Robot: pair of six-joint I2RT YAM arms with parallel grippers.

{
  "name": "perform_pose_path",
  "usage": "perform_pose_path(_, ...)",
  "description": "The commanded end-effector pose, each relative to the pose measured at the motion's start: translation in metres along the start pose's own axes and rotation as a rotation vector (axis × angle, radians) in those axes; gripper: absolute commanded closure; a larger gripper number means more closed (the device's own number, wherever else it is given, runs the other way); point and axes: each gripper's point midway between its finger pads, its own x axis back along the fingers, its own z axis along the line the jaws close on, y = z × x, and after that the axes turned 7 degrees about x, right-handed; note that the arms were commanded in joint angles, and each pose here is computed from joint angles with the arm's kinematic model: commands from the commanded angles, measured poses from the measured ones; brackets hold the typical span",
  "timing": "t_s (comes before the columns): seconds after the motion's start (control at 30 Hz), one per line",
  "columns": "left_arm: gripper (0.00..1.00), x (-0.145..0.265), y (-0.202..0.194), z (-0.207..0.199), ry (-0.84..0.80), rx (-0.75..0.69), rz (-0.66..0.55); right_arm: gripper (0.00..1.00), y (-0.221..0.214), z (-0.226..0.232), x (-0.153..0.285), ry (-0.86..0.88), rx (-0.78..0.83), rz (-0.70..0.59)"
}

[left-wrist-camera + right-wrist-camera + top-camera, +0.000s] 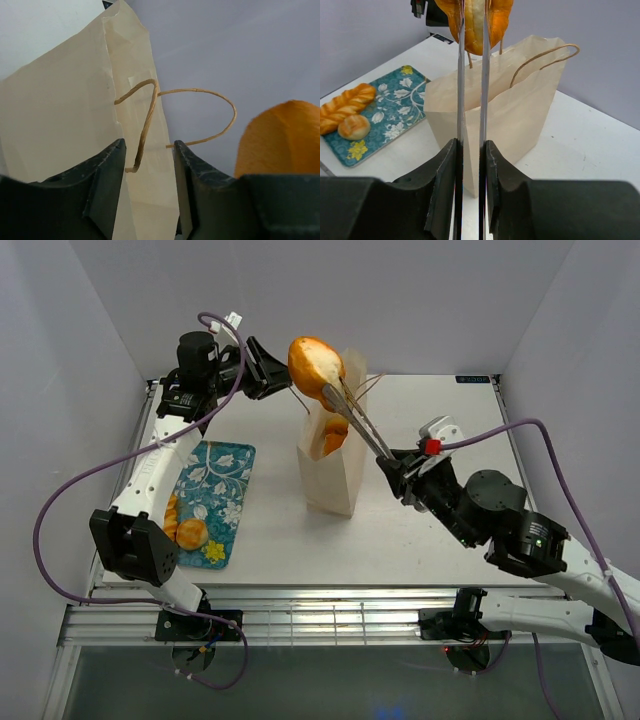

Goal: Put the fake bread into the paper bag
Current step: Pick up the fake bread from the plate, then place the fake bread in the paper bag.

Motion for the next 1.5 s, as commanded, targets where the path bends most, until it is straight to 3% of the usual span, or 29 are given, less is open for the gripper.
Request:
perform_pose_path(0.0,0.54,0.000,0.001,-0.009,-0.049,-0.016,0.008,0.92,0.027,-0.015,-0.007,-0.096,-0.023,-0.085)
perform_pose_path(0.2,0.83,0.000,0.000,-0.007,-0.053,-0.013,0.017,0.92,0.021,-0.020,-0.010,-0.124,-0.044,-0.075)
perform_pose_path(0.3,0.92,0.001,-0.001,-0.010,-0.060,-0.019,0.018,0.92,0.018,-0.021,-0.011,-0.106,-0.094,-0.082)
perform_pose_path(0.67,1.00,0.012,-0.003,-0.024,-0.073,-0.033,0.007,0.92,0.010,-0.026,-0.023,0.013,-0.335,-0.090)
perform_pose_path(1.03,1.00,0.014,-0.001,-0.030,-0.087,-0.037,0.007,0.92,-0.003,-0.027,-0.024,0.174,-0.568,-0.030)
perform_pose_path(1.47,1.00,0.022,0.001,-0.044,-0.110,-0.051,-0.005,0.92,-0.013,-0.031,-0.028,0.181,-0.577,0.004)
